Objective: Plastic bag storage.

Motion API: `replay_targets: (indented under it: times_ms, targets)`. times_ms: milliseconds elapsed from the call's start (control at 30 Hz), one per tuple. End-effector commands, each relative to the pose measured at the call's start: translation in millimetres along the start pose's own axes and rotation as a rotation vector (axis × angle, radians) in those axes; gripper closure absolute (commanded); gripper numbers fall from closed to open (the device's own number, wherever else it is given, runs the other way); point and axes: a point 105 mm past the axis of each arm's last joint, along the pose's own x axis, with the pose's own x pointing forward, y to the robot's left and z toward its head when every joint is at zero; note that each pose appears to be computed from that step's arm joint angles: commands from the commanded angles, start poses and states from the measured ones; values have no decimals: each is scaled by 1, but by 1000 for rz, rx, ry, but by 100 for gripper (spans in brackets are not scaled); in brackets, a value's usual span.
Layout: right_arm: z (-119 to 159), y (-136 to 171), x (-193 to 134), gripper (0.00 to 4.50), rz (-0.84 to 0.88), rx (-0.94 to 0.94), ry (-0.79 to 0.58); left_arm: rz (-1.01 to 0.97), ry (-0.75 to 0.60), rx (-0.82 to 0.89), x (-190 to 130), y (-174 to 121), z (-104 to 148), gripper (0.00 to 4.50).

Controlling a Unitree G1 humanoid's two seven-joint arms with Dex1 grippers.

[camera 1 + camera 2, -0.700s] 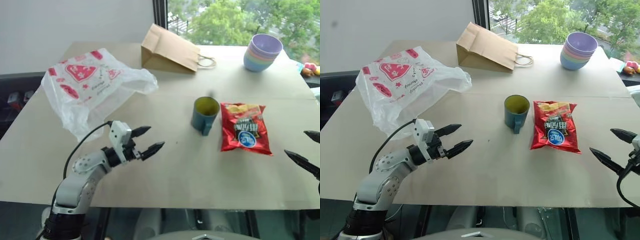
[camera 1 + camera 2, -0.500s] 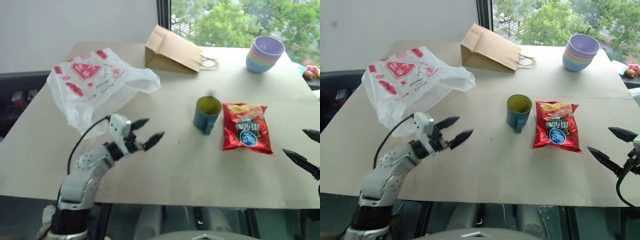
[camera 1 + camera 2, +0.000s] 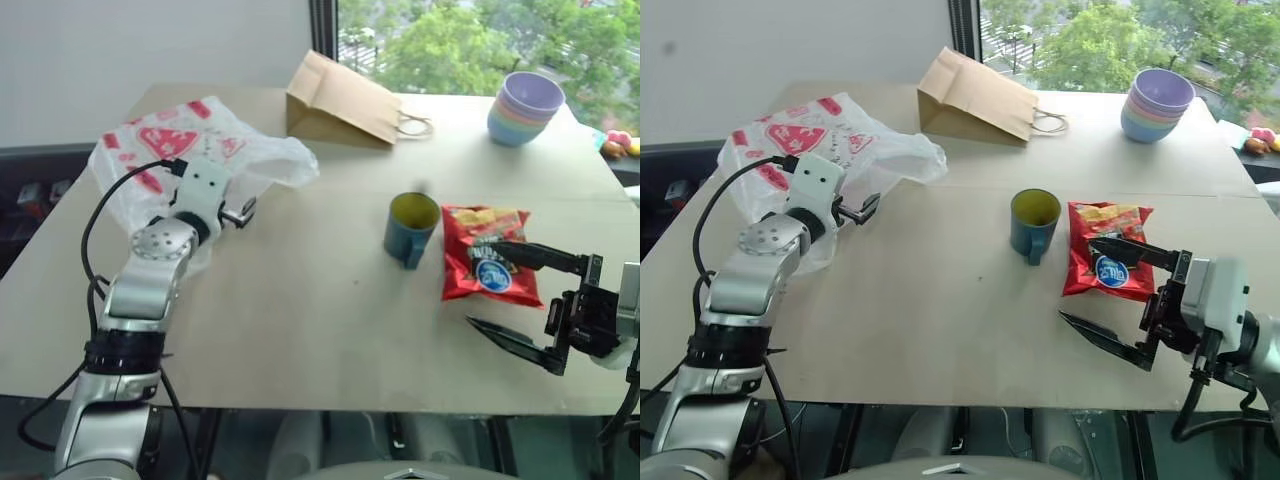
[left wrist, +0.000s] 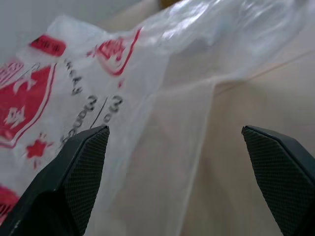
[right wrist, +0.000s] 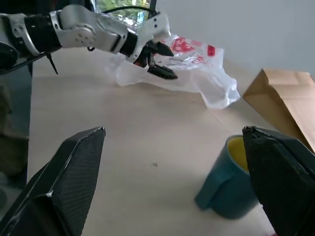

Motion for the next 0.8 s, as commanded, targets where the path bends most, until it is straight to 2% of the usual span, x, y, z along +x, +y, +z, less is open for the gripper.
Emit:
replay_targets:
  times_ms: [33,267,300,367,400,433,500,533,633,667,733,800]
  targets:
    - [7,3,2,0,8,-32,-9,19,-27,78,7,10,10,3]
    - [7,6,2,0,-19,-38,-5,99,30,121,39,28,0,3]
    - [6,7,2,0,-25,-41,-3,113,40,120,43,32,-1,42]
    - [6,6,2,0,-41,-48,1,140,42,118,48,40,0,87]
    - [6,6,2,0,-48,-50,1,144,35,120,49,43,2,148]
    - [5,5,2,0,-54,-50,4,155,22,131,50,46,5,176]
    - [2,4,4,0,-74,-54,9,169,2,126,50,53,10,275]
    - [1,3,6,0,-85,-59,12,173,-6,121,50,56,12,297]
    - [-10,-10,12,0,-165,-99,67,147,-67,22,49,58,31,419]
    - [-17,-17,15,0,-206,-79,101,121,-104,-28,46,57,46,439]
    - [-32,-23,22,0,-249,-29,174,52,-178,-98,36,50,78,439]
    - [-47,-25,28,0,-314,49,241,-9,-211,-105,25,40,99,439]
